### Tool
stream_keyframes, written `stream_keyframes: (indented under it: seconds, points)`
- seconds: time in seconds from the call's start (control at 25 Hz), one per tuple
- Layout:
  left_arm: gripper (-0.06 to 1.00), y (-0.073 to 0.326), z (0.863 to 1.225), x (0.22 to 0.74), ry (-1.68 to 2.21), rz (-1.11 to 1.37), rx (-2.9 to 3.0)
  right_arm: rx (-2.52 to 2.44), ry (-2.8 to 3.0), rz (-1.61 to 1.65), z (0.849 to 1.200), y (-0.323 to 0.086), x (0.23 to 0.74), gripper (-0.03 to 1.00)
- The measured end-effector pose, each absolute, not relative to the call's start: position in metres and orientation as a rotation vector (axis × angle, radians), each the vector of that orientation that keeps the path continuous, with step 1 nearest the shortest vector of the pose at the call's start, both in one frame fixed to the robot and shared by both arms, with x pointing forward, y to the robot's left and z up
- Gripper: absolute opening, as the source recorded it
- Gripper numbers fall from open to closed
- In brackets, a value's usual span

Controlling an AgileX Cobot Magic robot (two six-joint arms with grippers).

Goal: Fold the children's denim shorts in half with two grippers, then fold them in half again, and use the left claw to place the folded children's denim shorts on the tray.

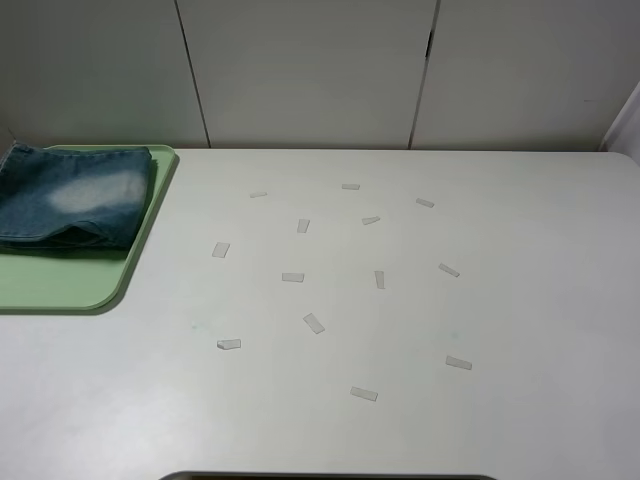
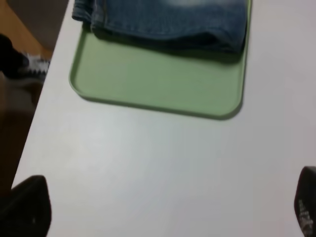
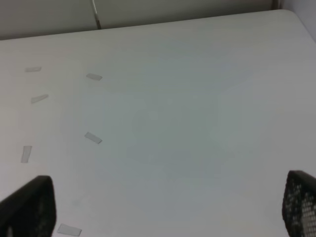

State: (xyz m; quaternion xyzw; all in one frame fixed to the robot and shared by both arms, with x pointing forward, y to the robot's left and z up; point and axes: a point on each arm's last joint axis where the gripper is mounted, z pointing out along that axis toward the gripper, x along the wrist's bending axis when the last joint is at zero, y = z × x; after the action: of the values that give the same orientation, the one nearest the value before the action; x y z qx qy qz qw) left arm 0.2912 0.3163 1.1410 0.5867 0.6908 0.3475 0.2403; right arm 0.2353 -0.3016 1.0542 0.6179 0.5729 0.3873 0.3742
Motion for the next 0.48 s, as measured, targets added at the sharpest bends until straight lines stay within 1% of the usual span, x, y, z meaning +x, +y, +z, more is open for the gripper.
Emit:
stream_keyframes:
  seconds: [0.24, 0.48]
  points:
    - [0.99, 0.308, 1.126, 0.256, 1.814, 1.032, 1.538, 1.582, 1.467, 0.992, 1.054, -0.302, 0.235, 0.69]
    - [0.99, 0.303, 1.107, 0.249, 1.796, 0.990, 1.531, 1.582, 1.467, 0.992, 1.054, -0.302, 0.235, 0.69]
